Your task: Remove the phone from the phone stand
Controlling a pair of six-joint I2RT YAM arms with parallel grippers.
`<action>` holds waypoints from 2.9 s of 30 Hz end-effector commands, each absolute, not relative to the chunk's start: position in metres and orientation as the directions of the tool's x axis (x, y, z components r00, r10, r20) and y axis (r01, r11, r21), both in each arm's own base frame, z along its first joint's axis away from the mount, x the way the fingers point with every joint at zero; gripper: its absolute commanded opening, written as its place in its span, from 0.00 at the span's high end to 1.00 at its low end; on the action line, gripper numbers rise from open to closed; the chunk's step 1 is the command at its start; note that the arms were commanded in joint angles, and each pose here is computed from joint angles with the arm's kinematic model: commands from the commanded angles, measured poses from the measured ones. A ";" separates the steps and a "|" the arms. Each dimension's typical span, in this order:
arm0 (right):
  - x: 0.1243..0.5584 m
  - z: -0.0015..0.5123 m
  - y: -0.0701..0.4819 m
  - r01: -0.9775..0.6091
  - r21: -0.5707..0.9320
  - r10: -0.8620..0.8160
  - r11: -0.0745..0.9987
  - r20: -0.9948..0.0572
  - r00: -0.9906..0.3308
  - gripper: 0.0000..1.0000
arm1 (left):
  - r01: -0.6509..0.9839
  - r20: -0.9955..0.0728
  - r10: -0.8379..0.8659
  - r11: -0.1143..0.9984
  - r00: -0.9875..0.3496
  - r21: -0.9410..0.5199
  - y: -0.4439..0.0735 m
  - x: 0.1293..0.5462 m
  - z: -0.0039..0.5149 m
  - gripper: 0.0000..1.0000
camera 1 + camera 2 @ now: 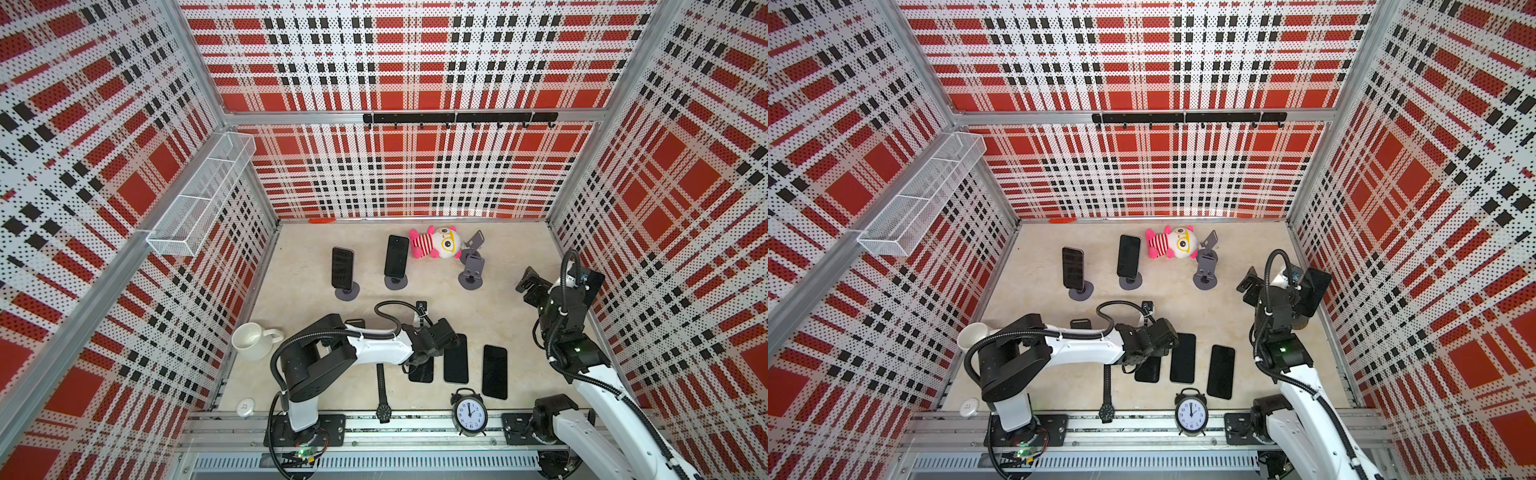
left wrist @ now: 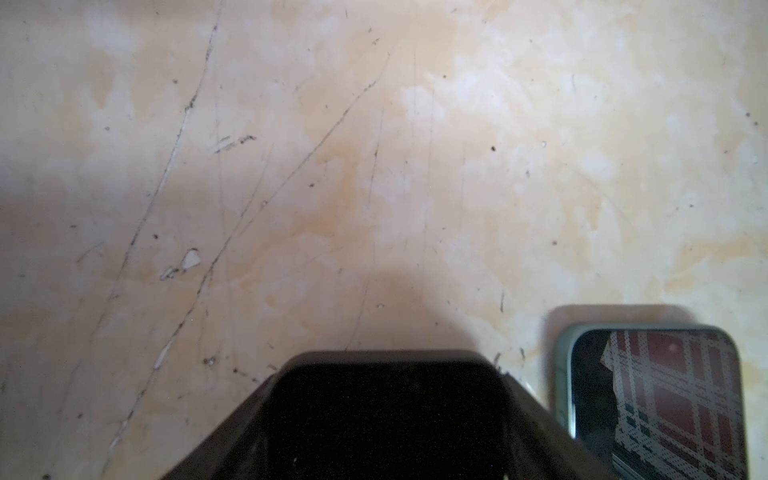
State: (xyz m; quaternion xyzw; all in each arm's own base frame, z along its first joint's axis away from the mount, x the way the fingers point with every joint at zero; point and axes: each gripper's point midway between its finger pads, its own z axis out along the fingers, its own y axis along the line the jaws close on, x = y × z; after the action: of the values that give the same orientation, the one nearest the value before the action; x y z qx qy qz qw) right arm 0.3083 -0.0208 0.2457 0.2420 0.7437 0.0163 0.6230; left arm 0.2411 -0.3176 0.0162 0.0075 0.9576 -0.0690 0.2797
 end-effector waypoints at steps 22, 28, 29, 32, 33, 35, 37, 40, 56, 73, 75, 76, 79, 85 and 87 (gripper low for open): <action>0.307 0.250 -0.025 0.351 0.339 0.387 0.873 -0.919 -0.075 0.00 | 0.035 -0.350 0.018 0.999 -0.936 -0.040 -0.292 0.204 -0.035 0.18; 0.309 0.248 -0.026 0.355 0.330 0.380 0.875 -0.921 -0.081 0.00 | 0.096 -0.392 0.088 0.995 -0.916 0.001 -0.304 0.218 -0.004 0.17; 0.309 0.247 -0.026 0.359 0.324 0.376 0.875 -0.923 -0.082 0.00 | 0.102 -0.415 0.098 0.995 -0.905 0.014 -0.305 0.223 0.007 0.17; 0.309 0.247 -0.029 0.373 0.305 0.359 0.876 -0.930 -0.083 0.00 | 0.111 -0.466 0.094 0.994 -0.880 -0.009 -0.311 0.237 0.042 0.16; 0.309 0.247 -0.030 0.377 0.300 0.354 0.877 -0.932 -0.082 0.00 | 0.109 -0.477 0.084 0.994 -0.875 -0.025 -0.312 0.241 0.052 0.16; 0.310 0.249 -0.030 0.375 0.289 0.342 0.881 -0.936 -0.083 0.00 | 0.108 -0.511 0.063 0.992 -0.857 -0.059 -0.313 0.250 0.078 0.16; 0.310 0.251 -0.028 0.366 0.278 0.332 0.888 -0.939 -0.093 0.00 | 0.105 -0.553 0.041 0.991 -0.832 -0.085 -0.312 0.259 0.105 0.16; 0.312 0.254 -0.023 0.343 0.273 0.327 0.899 -0.938 -0.112 0.00 | 0.111 -0.624 0.005 0.985 -0.782 -0.131 -0.309 0.274 0.150 0.16; 0.315 0.244 0.002 0.286 0.307 0.392 0.908 -0.863 -0.318 0.00 | 0.127 -0.857 -0.367 0.891 -0.363 -0.435 -0.242 0.326 0.296 0.13; 0.309 0.294 -0.086 0.542 0.236 0.472 0.807 -0.809 -0.350 0.02 | 0.278 -0.943 -0.209 0.919 -0.259 -0.280 -0.252 0.291 0.227 0.02; 0.311 0.295 -0.095 0.530 0.231 0.470 0.816 -0.799 -0.374 0.08 | 0.297 -0.942 -0.188 0.916 -0.278 -0.271 -0.261 0.284 0.216 0.02; 0.312 0.298 -0.099 0.530 0.222 0.463 0.819 -0.802 -0.378 0.06 | 0.317 -0.935 -0.187 0.905 -0.301 -0.283 -0.267 0.280 0.210 0.02; 0.315 0.307 -0.112 0.557 0.192 0.442 0.808 -0.823 -0.357 0.00 | 0.413 -0.922 -0.173 0.855 -0.346 -0.315 -0.288 0.263 0.195 0.02; 0.337 0.311 -0.124 0.477 0.049 0.255 0.878 -0.890 -0.377 0.00 | 0.441 -0.925 -0.100 0.857 -0.365 -0.267 -0.296 0.256 0.173 0.02; 0.339 0.319 -0.130 0.480 0.061 0.243 0.875 -0.913 -0.327 0.00 | 0.450 -0.922 -0.092 0.852 -0.376 -0.269 -0.298 0.251 0.165 0.02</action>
State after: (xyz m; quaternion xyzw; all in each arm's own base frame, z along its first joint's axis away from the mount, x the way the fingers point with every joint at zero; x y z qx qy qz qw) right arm 0.3297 -0.1247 0.3016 0.2681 0.8214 -0.0936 0.4947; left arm 0.2548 -0.2916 0.1644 0.1049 0.8004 -0.2333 0.5422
